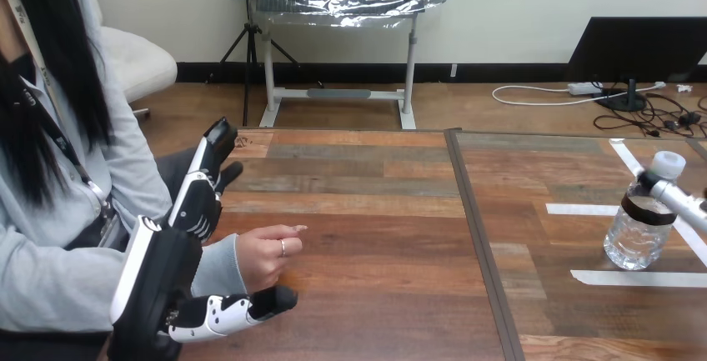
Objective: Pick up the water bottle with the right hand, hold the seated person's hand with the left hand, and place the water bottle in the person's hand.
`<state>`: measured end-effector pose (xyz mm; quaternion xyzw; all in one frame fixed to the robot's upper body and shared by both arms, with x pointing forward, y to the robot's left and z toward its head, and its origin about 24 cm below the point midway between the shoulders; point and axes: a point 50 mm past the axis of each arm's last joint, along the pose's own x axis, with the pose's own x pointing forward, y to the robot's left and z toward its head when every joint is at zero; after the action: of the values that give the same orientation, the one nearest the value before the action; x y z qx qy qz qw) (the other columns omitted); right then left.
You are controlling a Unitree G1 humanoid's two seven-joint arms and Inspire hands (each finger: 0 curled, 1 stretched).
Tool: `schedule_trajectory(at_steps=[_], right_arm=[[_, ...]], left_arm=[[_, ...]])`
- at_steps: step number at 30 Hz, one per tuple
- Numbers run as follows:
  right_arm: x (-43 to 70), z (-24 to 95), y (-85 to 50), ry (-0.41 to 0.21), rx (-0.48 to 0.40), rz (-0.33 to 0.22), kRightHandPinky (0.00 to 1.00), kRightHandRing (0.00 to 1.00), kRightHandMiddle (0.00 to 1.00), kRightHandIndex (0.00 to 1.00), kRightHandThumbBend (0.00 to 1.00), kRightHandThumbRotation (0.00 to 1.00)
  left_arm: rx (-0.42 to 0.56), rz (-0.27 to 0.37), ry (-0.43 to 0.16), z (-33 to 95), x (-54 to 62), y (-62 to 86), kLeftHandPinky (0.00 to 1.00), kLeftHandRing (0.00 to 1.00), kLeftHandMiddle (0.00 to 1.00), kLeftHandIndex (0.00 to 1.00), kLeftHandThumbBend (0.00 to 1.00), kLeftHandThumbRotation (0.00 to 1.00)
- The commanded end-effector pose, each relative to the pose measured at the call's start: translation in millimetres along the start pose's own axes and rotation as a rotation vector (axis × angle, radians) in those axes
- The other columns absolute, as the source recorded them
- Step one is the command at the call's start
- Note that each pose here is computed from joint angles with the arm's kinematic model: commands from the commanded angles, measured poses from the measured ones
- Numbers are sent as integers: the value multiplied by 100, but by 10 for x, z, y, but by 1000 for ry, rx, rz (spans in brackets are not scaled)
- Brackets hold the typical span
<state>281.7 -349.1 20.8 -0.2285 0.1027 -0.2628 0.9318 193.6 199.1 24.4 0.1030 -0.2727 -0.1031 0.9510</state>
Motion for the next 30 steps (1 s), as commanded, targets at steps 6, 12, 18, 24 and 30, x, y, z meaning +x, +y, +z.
schedule_trajectory(at_steps=[6,12,18,24,30], right_arm=[[70,164,123,-22,30,39,64,83,87,92,100,34],[57,131,163,2,16,62,64,82,87,93,100,36],[46,112,204,18,20,80,61,78,88,93,100,35],[36,96,246,37,28,96,64,79,88,93,100,34],[19,72,280,49,39,115,70,82,88,93,95,29]], left_arm=[[23,-7,-65,63,120,64,97,100,100,100,100,51],[21,-7,-63,61,118,70,97,100,100,100,100,52],[27,-5,-66,66,118,72,96,100,100,100,100,52],[29,-6,-62,68,114,75,95,100,100,99,100,53],[34,-6,-63,71,113,79,95,99,100,99,100,53]])
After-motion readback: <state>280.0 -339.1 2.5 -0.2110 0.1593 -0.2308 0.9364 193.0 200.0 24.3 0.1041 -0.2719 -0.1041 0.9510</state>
